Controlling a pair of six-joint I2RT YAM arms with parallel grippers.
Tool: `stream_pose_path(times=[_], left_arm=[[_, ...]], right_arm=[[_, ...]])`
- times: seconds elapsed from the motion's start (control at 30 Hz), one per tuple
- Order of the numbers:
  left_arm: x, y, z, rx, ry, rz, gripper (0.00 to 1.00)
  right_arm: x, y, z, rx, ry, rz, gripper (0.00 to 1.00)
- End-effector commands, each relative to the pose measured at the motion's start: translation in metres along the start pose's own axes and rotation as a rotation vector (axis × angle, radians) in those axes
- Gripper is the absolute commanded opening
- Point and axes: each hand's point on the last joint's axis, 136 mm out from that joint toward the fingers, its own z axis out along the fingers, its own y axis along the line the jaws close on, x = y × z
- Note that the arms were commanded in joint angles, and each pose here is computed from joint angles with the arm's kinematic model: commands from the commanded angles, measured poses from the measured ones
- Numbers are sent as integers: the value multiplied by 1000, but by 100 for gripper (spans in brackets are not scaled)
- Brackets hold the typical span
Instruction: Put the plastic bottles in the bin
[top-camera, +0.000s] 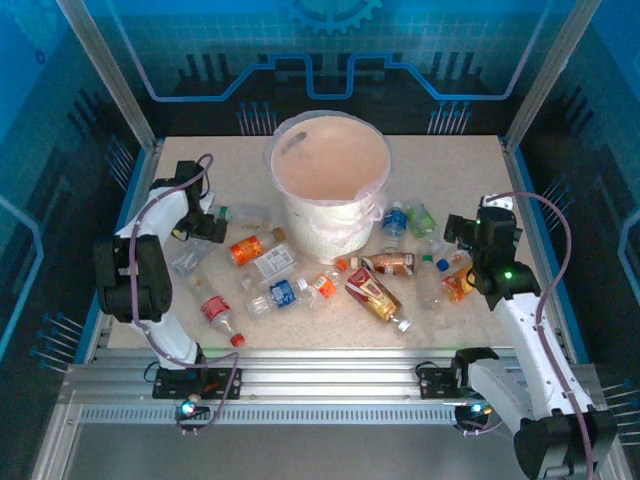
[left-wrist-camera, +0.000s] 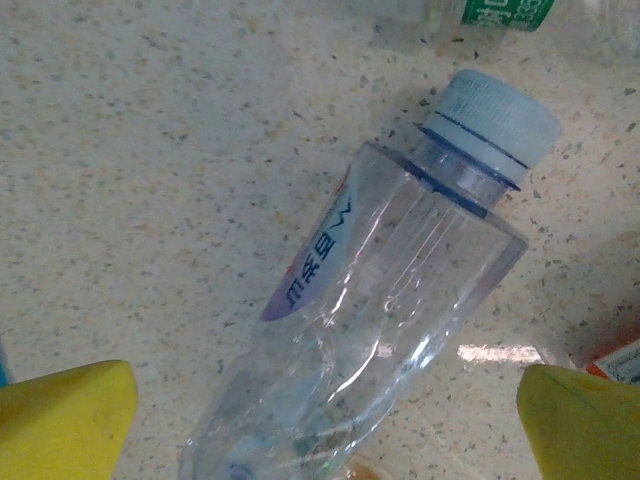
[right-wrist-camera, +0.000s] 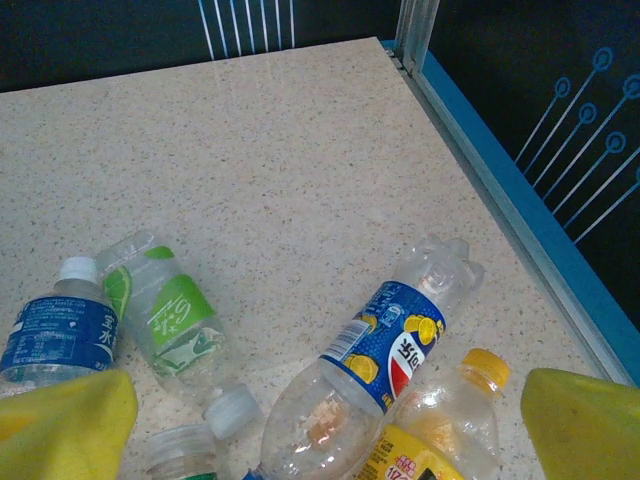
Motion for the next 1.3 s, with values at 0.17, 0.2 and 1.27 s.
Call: stream_pose_path(times=[0.17, 0.2, 1.27], left_arm=[[-5, 2, 25, 29, 29, 13, 99], [-5, 3, 28, 29, 35, 8, 99], [-42, 112, 38, -214, -94, -148, 30]], right_arm=[[-17, -1, -8, 25, -40, 11, 100], [-17, -1, -8, 28, -40, 10, 100], [-24, 13, -2, 48, -23, -49, 100]])
